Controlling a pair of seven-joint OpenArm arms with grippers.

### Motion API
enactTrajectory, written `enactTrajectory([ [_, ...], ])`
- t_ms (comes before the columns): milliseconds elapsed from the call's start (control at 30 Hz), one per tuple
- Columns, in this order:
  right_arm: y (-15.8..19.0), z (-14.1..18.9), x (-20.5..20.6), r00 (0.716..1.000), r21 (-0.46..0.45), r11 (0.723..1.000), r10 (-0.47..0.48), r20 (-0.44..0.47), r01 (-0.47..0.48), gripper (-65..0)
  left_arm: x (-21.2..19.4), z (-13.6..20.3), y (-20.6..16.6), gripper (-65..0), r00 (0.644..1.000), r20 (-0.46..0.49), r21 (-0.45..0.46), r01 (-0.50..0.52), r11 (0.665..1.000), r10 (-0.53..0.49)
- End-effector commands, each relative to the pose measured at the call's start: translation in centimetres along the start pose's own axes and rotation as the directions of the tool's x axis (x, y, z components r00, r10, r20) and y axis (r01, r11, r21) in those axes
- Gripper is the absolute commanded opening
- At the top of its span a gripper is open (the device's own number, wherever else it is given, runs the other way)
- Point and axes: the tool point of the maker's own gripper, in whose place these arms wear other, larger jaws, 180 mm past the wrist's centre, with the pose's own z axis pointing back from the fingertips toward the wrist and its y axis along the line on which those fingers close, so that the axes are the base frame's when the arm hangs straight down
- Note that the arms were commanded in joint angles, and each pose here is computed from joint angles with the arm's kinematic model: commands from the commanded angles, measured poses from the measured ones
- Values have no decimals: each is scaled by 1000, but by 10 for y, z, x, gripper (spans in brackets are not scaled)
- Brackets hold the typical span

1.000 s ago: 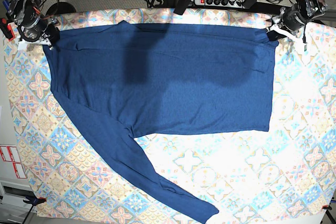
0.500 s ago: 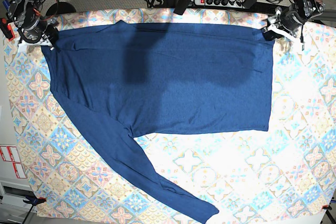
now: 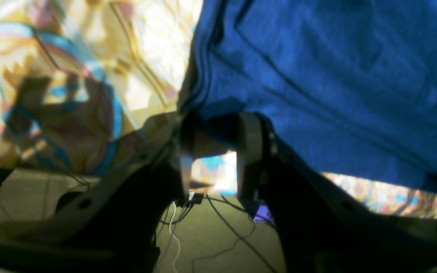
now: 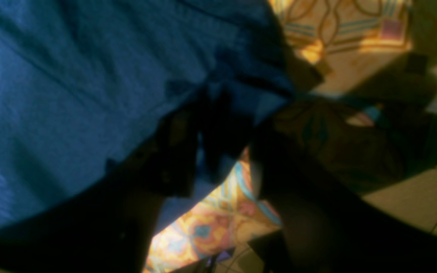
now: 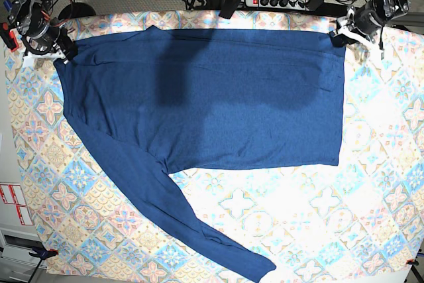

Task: Fold the T-shirt properly
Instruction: 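Pull both shoulders further toward the robot, stretching the shirt flat, then release the shoulders and raise both grippers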

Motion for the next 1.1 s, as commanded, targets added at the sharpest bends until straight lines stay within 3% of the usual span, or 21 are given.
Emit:
enactTrajectory([
  [0, -13, 5, 0, 1000, -43, 999, 9, -13, -10, -400, 6, 5, 2, -449, 1000, 17, 2, 15, 1000, -15],
  [167, -23, 8, -5, 1000, -62, 998, 0, -24, -1, -395, -9, 8, 7, -398, 999, -34, 13, 8, 1000, -8],
  [500, -53, 28, 2, 996, -104, 990, -92, 3, 92, -394, -17, 11, 10, -401, 999, -46, 20, 1, 1000, 0],
  [633, -54, 38, 16, 993, -99, 989, -103, 51, 108, -394, -8, 16, 14, -401, 1000, -11, 18, -29, 999, 29],
  [833, -23, 61, 52, 986, -55, 998, -10, 165, 19, -397, 29, 39, 27, -401, 981, 134, -26, -137, 990, 139],
  [933, 17, 65, 77, 972, 13, 999, 34, 234, -38, -395, 62, 41, 23, -401, 975, 195, -44, -104, 994, 111],
  [1067, 74, 54, 88, 963, 102, 986, 107, 246, -135, -395, 102, 38, 7, -401, 956, 276, -89, -80, 993, 101],
])
